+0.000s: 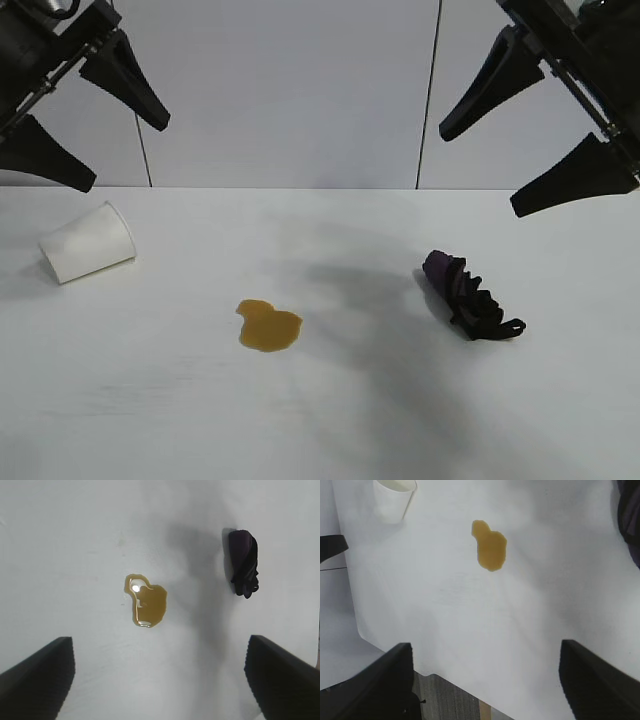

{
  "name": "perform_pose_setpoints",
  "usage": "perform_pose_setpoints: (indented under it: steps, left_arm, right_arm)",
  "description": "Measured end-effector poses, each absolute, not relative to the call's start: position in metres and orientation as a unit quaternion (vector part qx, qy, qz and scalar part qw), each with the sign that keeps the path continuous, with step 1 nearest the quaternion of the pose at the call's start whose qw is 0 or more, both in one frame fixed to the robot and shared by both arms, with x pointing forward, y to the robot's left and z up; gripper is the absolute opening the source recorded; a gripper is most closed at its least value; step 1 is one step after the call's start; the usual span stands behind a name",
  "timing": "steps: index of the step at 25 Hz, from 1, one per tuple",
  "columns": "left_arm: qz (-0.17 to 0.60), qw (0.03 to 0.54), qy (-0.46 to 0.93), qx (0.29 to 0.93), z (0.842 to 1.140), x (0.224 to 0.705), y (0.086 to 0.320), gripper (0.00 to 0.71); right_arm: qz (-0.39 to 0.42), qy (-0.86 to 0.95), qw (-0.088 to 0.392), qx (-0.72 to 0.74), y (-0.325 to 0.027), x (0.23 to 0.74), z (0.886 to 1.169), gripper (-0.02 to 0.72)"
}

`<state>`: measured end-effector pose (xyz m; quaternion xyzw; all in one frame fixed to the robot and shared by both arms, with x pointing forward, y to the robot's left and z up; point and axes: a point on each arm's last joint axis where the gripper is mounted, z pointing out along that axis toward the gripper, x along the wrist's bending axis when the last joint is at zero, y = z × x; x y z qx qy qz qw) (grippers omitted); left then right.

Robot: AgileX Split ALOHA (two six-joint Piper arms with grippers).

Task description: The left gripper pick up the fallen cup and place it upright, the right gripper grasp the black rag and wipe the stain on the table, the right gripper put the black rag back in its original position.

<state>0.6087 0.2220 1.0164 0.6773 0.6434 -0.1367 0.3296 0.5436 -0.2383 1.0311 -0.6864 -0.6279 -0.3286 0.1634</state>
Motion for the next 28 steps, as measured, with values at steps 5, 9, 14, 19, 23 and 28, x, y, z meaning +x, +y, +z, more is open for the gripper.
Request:
perform_pose_setpoints:
  steps: [5,9,14,19,23,28]
  left_arm:
    - [-0.121,0.340,0.640,0.678,1.019,0.613,0.222,0.663]
    - [-0.083,0.345,0.594,0.722,1.032,0.618,0.224,0.663]
    - [-0.014,0.312,0.412,0.856,1.058,0.618,0.218,0.663]
    - [0.078,0.206,0.272,0.937,1.068,0.618,0.209,0.663]
    - [0.121,0.120,0.206,0.964,1.060,0.619,0.199,0.663]
    - [0.121,0.071,0.166,0.976,1.028,0.630,0.180,0.663]
  right_arm:
    - [-0.329,-0.628,0.163,-0.686,-0.238,0.544,1.031,0.554]
    - [-0.329,-0.628,0.163,-0.686,-0.238,0.544,1.031,0.554]
    - [-0.329,-0.628,0.163,-0.687,-0.238,0.544,1.031,0.554]
    - [-0.329,-0.628,0.163,-0.687,-0.238,0.544,1.031,0.554]
    - [-0.329,-0.628,0.162,-0.687,-0.238,0.544,1.031,0.554]
    - [-0.329,-0.628,0.162,-0.687,-0.238,0.544,1.031,0.554]
